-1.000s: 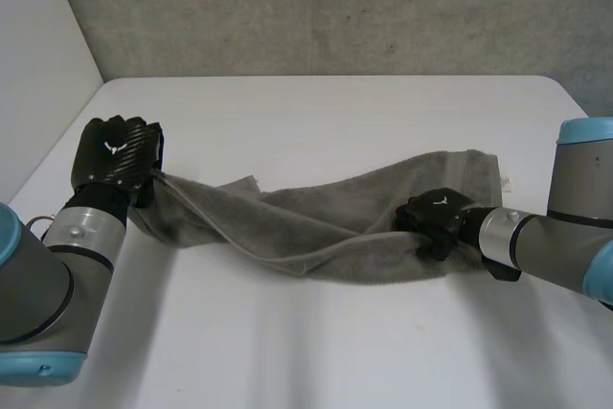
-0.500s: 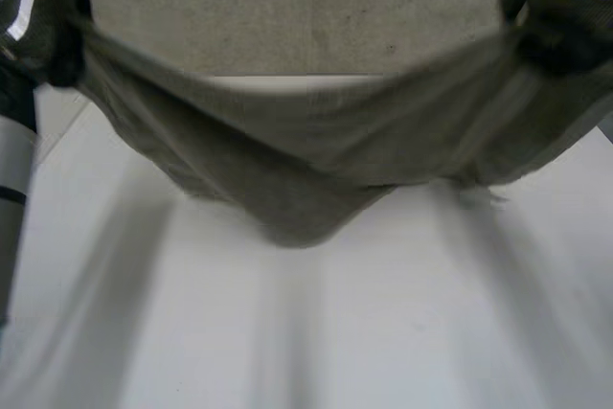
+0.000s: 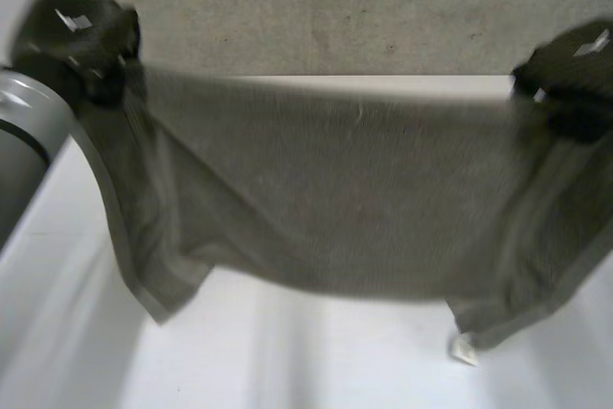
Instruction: Fold the towel.
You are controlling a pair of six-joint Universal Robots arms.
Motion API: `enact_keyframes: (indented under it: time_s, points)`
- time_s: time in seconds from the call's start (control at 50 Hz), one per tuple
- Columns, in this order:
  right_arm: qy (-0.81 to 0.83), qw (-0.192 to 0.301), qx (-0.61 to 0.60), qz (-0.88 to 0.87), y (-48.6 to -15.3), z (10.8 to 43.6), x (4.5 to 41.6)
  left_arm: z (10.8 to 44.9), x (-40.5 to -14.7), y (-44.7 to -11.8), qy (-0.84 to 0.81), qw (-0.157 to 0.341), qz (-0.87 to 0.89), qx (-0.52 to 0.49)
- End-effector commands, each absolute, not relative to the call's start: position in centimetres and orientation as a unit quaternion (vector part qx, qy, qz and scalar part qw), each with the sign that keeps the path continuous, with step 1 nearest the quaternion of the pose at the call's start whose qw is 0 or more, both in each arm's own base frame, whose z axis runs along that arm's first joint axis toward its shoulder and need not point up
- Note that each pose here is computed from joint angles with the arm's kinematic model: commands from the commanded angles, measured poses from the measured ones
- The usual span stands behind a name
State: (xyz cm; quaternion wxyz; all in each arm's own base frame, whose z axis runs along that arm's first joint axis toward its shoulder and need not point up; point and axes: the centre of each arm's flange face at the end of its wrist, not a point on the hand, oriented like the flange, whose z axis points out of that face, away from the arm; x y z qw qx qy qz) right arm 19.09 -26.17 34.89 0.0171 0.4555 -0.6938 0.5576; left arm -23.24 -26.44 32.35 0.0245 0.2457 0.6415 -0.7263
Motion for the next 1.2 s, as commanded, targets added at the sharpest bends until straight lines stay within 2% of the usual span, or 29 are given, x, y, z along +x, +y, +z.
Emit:
enact_keyframes:
  time_s: [0.02, 0.04, 0.08, 0.14, 0.18, 0.2, 0.22, 0.24, 0.26, 0.28, 0.3, 0.34, 0.42, 0.52, 0.56, 0.58, 0.62, 0.66, 0.68, 0.7, 0.72, 0.74, 0.76, 0.78, 0.8, 0.84, 0.94, 1.06, 1.2]
  points:
    - [-0.714, 0.030, 0.508, 0.482, -28.8, 27.3, 22.9, 25.3, -25.0, -31.2, 0.687, 0.033, -0.670, 0.278]
    - [-0.714, 0.030, 0.508, 0.482, -28.8, 27.3, 22.9, 25.3, -25.0, -31.2, 0.687, 0.033, -0.670, 0.278]
    - [-0.692, 0.075, 0.501, 0.514, -31.3, 26.7, 24.3, 25.2, -25.6, -32.3, 0.680, 0.032, -0.679, 0.275]
    - [-0.671, 0.102, 0.488, 0.549, -32.9, 27.6, 24.8, 27.0, -26.6, -34.7, 0.637, 0.030, -0.727, 0.254]
    - [-0.599, 0.147, 0.428, 0.661, -35.7, 32.4, 25.7, 31.8, -27.2, -36.5, 0.556, 0.021, -0.804, 0.208]
    - [-0.598, 0.147, 0.428, 0.661, -35.7, 32.4, 25.7, 31.8, -27.2, -36.5, 0.556, 0.021, -0.805, 0.208]
    - [-0.555, 0.161, 0.391, 0.716, -36.5, 35.2, 25.9, 34.3, -27.2, -36.9, 0.515, 0.009, -0.838, 0.180]
    - [-0.520, 0.161, 0.354, 0.760, -36.8, 37.5, 26.0, 34.4, -27.2, -36.9, 0.514, 0.009, -0.839, 0.179]
    - [-0.520, 0.161, 0.354, 0.761, -36.8, 37.5, 26.0, 36.7, -27.1, -36.9, 0.478, -0.008, -0.865, 0.152]
    - [-0.488, 0.153, 0.319, 0.798, -36.5, 39.7, 25.8, 39.0, -26.8, -36.6, 0.445, -0.026, -0.886, 0.128]
    - [-0.488, 0.153, 0.318, 0.798, -36.5, 39.8, 25.8, 39.0, -26.8, -36.6, 0.445, -0.027, -0.886, 0.128]
    - [-0.450, 0.125, 0.271, 0.842, -35.6, 42.7, 25.3, 41.9, -26.1, -35.7, 0.402, -0.061, -0.909, 0.089]
    - [-0.462, 0.104, 0.263, 0.841, -35.0, 42.3, 25.1, 42.5, -25.5, -35.1, 0.397, -0.083, -0.911, 0.069]
    - [-0.522, 0.087, 0.295, 0.796, -34.2, 39.0, 25.4, 40.0, -25.2, -34.8, 0.435, -0.086, -0.893, 0.073]
    - [-0.568, 0.079, 0.320, 0.755, -33.7, 36.3, 25.3, 38.4, -25.1, -35.0, 0.455, -0.083, -0.883, 0.077]
    - [-0.568, 0.079, 0.320, 0.754, -33.7, 36.3, 25.3, 36.7, -24.8, -35.2, 0.477, -0.078, -0.872, 0.081]
    - [-0.604, 0.064, 0.349, 0.714, -33.1, 33.2, 25.5, 34.8, -24.6, -35.3, 0.500, -0.074, -0.859, 0.086]
    - [-0.617, 0.054, 0.365, 0.695, -32.8, 31.4, 25.7, 30.8, -24.1, -35.3, 0.547, -0.065, -0.829, 0.094]
    - [-0.617, 0.054, 0.365, 0.695, -32.7, 31.4, 25.7, 30.8, -24.1, -35.3, 0.548, -0.065, -0.829, 0.094]
    - [-0.630, 0.041, 0.382, 0.674, -32.3, 29.6, 26.0, 28.5, -23.8, -35.1, 0.573, -0.060, -0.811, 0.099]
    - [-0.646, 0.030, 0.398, 0.651, -31.9, 27.5, 26.1, 28.5, -23.8, -35.1, 0.574, -0.060, -0.811, 0.099]
    - [-0.646, 0.030, 0.398, 0.651, -31.9, 27.5, 26.1, 25.8, -23.5, -34.9, 0.604, -0.054, -0.789, 0.104]
    - [-0.661, 0.017, 0.414, 0.626, -31.5, 25.3, 26.2, 25.8, -23.5, -34.9, 0.604, -0.054, -0.788, 0.104]
    - [-0.674, 0.003, 0.428, 0.602, -31.1, 23.1, 26.3, 23.2, -23.2, -34.6, 0.631, -0.050, -0.766, 0.109]
    - [-0.674, 0.003, 0.428, 0.602, -31.1, 23.0, 26.3, 21.1, -23.1, -34.2, 0.651, -0.047, -0.749, 0.114]
    - [-0.697, -0.018, 0.444, 0.563, -30.5, 18.9, 26.3, 19.4, -23.0, -33.9, 0.667, -0.046, -0.734, 0.118]
    - [-0.712, -0.023, 0.448, 0.539, -30.0, 14.2, 26.1, 16.1, -22.9, -33.3, 0.695, -0.041, -0.706, 0.130]
    - [-0.707, -0.014, 0.434, 0.559, -30.1, 12.9, 25.6, 15.7, -23.0, -33.1, 0.696, -0.040, -0.702, 0.147]
    - [-0.693, 0.028, 0.393, 0.603, -30.1, 14.8, 24.6, 16.4, -22.8, -33.2, 0.690, -0.040, -0.709, 0.143]
